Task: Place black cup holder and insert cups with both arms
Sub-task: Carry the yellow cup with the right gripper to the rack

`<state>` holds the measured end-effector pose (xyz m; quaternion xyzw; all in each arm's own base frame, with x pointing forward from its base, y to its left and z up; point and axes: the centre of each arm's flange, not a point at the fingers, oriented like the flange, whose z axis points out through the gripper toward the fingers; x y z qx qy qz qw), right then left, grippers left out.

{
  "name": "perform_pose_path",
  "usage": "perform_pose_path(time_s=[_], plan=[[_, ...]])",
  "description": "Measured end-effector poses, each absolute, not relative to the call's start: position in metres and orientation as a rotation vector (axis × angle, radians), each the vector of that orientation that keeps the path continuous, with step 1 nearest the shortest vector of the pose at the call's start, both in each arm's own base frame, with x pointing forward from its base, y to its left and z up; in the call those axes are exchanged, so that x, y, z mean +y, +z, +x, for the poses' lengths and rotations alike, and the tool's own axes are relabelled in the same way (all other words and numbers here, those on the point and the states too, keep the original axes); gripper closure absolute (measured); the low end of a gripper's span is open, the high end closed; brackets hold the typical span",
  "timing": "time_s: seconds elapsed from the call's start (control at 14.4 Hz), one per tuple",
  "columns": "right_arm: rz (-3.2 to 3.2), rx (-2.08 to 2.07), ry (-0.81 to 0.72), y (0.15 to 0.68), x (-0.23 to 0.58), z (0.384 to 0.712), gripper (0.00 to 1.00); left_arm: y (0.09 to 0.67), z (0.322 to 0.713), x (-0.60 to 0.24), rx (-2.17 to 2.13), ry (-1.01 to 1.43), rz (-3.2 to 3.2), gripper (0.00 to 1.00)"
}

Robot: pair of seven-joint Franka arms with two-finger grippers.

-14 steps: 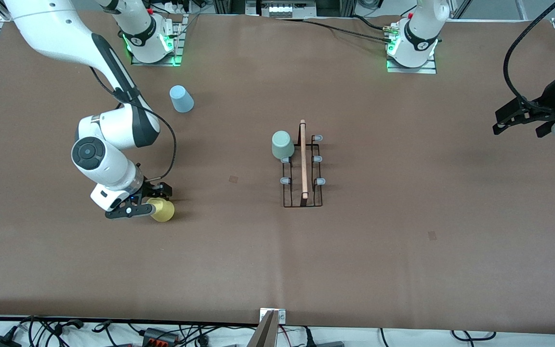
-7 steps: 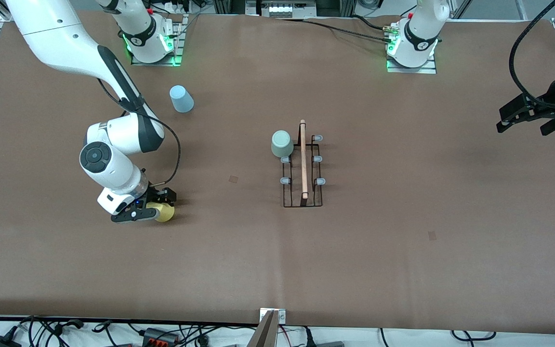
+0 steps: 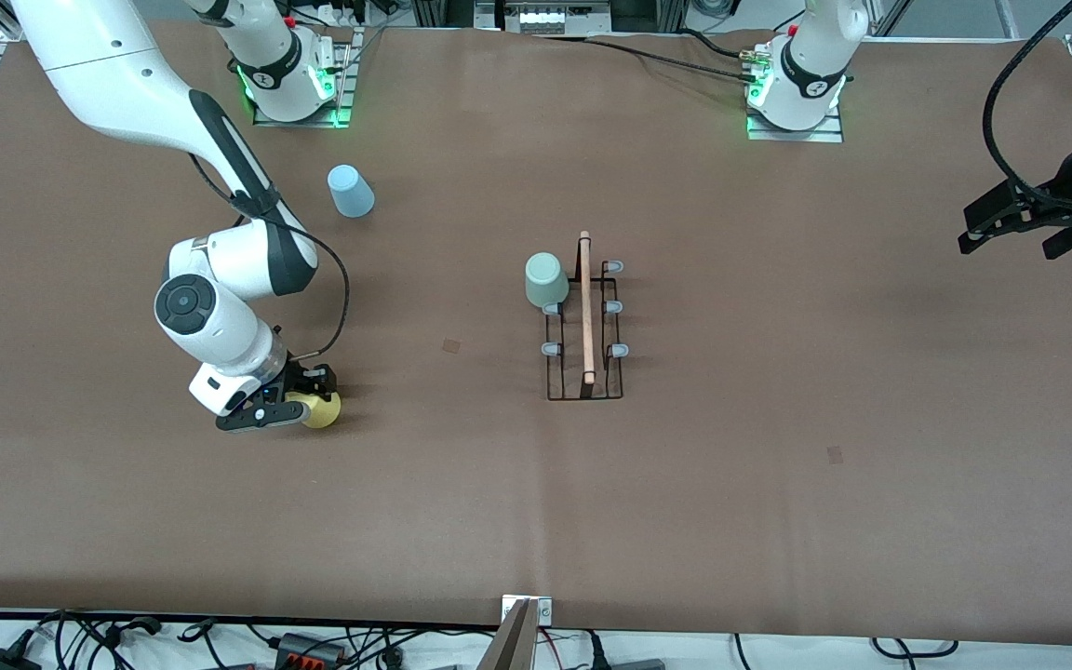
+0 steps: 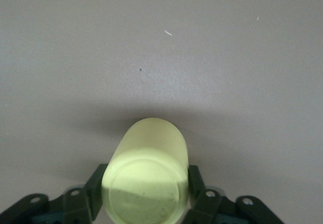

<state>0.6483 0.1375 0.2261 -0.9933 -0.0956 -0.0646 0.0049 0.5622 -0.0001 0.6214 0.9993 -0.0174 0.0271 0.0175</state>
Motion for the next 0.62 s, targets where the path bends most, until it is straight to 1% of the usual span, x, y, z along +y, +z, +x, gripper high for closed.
perform_pose_path(time_s=[0.14, 0.28, 0.42, 0.62], plan=[[-3.116, -0.307, -0.192, 0.233, 0.137, 0.649, 0.33, 0.621, 0.562, 0.000, -0.054, 0.084, 3.105, 0.00], [-3.127, -0.311, -0.175, 0.256, 0.138, 0.650, 0.33, 0.621, 0.562, 0.000, -0.054, 0.084, 3.105, 0.00], [-3.140, -0.272, -0.166, 0.298, 0.156, 0.646, 0.33, 0.621, 0.562, 0.000, -0.055, 0.084, 3.105, 0.00], [-3.154, -0.047, -0.170, 0.374, 0.217, 0.624, 0.33, 0.622, 0.562, 0.000, -0.055, 0.084, 3.105, 0.00]])
